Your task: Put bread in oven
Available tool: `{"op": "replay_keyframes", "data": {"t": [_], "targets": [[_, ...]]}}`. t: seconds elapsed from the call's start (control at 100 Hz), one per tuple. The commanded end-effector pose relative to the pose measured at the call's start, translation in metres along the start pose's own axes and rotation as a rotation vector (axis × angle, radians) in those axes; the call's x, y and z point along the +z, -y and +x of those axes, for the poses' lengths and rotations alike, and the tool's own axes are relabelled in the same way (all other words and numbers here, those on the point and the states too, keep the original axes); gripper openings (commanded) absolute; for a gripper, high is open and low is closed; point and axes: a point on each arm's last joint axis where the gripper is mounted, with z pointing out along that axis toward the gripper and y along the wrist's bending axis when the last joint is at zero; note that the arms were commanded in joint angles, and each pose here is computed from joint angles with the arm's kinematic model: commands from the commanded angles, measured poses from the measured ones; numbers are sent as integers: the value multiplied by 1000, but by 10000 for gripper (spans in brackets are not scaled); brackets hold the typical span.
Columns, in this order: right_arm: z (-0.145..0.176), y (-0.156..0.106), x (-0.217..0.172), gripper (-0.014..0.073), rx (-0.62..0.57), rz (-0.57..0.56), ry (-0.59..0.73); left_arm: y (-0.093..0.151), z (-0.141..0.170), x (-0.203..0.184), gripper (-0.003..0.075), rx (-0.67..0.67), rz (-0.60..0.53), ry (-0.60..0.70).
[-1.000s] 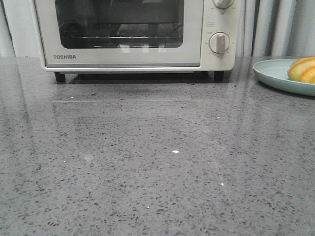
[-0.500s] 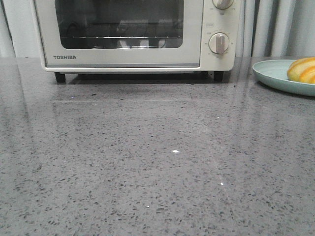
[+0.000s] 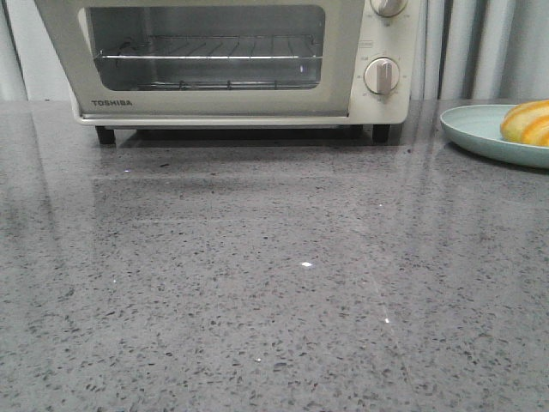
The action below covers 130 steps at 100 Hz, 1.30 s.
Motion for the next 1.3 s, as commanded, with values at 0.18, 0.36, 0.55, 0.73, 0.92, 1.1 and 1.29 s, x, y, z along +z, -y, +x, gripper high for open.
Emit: {"op": "replay_keyframes", "data": {"t": [0.18, 0.36, 0.55, 0.73, 0.92, 1.1, 1.29], "targets": [[-23, -6, -4, -48, -3, -40, 166, -6, 51, 8, -22, -17, -6, -170], [-23, -6, -4, -48, -3, -40, 164, -8, 68, 10, -22, -29, -9, -224], [-31, -8, -7, -48, -3, -45, 184, -7, 70, 9, -22, -30, 0, -240], [-70, -18, -4, -39, -31, -9, 75, 1, 62, -11, -22, -19, 35, -223], [-114, -25, 31, 232, -81, 85, -141, 16, 37, -69, -22, 27, 47, -28], [-117, -22, 101, 410, -114, 159, -345, 32, 24, -132, -22, 77, 61, 166], [-88, -8, 171, 370, -183, 237, -530, 46, 24, -192, -22, 123, 75, 344]]}}
